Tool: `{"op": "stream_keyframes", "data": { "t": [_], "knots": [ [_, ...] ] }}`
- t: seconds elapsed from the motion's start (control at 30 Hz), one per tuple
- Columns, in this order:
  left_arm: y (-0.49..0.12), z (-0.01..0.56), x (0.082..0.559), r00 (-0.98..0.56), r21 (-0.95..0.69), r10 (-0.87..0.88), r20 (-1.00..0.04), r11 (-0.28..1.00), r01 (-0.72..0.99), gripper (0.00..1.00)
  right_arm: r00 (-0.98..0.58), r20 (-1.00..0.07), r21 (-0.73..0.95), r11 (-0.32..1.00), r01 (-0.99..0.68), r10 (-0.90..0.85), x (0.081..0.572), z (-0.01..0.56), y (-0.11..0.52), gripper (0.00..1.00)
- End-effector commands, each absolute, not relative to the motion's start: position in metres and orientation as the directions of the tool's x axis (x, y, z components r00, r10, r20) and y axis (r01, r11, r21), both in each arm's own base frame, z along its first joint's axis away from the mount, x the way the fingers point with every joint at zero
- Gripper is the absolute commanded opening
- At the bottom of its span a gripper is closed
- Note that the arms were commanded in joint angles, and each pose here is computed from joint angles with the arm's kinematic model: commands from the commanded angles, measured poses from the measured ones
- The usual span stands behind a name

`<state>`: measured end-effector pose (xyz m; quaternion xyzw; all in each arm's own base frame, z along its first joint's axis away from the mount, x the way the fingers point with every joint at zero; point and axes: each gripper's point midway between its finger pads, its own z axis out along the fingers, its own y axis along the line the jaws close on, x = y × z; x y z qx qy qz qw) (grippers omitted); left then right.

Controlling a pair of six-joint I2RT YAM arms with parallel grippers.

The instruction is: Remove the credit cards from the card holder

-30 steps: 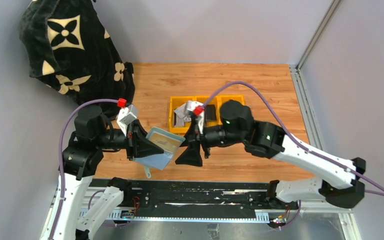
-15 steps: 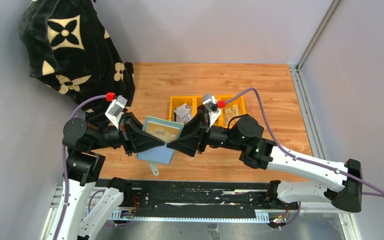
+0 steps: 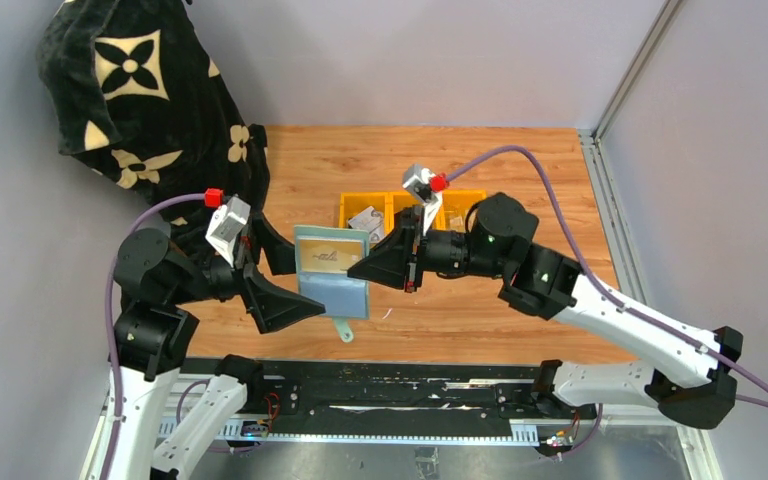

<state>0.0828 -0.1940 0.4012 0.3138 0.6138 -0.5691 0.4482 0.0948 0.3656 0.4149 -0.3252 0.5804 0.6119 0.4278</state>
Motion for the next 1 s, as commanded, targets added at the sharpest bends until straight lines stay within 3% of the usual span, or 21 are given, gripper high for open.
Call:
{"op": "stream_keyframes", "data": {
  "t": [0.0, 0.2, 0.47, 0.67, 0.73, 0.83, 0.87, 0.9, 0.97],
  "knots": [
    [-0.190, 0.383, 0.078, -0.351, -0.347, -0.002, -0.936, 0.163, 0.924, 1.00, -0.401, -0.888, 0.400, 0.053, -0.915, -0.226, 0.076, 0.374, 0.352, 0.00],
    [-0.192, 0.368, 0.082, -0.368, -0.361, 0.033, -0.929, 0.135, 0.923, 0.89, -0.401, -0.795, 0.447, 0.007, -0.895, -0.456, 0.064, 0.347, 0.359, 0.00],
    [-0.195, 0.328, 0.079, -0.463, -0.458, 0.086, -0.882, 0.076, 0.886, 0.59, -0.352, -0.775, 0.430, -0.030, -0.902, -0.524, 0.065, 0.347, 0.365, 0.00],
    [-0.197, 0.318, 0.081, -0.475, -0.469, 0.103, -0.874, 0.076, 0.880, 0.61, -0.315, -0.754, 0.423, -0.060, -0.904, -0.577, 0.063, 0.347, 0.369, 0.00],
    [-0.199, 0.315, 0.081, -0.481, -0.476, 0.113, -0.869, 0.070, 0.877, 0.51, -0.306, -0.746, 0.421, -0.062, -0.905, -0.591, 0.064, 0.346, 0.371, 0.00],
    [-0.200, 0.315, 0.080, -0.488, -0.485, 0.119, -0.864, 0.060, 0.873, 0.25, -0.296, -0.754, 0.407, -0.064, -0.911, -0.586, 0.067, 0.350, 0.374, 0.00],
    [-0.200, 0.315, 0.080, -0.490, -0.487, 0.120, -0.863, 0.058, 0.872, 0.16, -0.291, -0.761, 0.401, -0.069, -0.913, -0.580, 0.067, 0.353, 0.375, 0.03],
    [-0.200, 0.315, 0.080, -0.490, -0.487, 0.120, -0.863, 0.058, 0.871, 0.07, -0.287, -0.769, 0.396, -0.072, -0.915, -0.571, 0.068, 0.355, 0.377, 0.16],
    [-0.200, 0.316, 0.081, -0.488, -0.484, 0.119, -0.864, 0.064, 0.873, 0.00, -0.290, -0.787, 0.391, -0.076, -0.917, -0.545, 0.070, 0.360, 0.379, 0.35]
  ]
}}
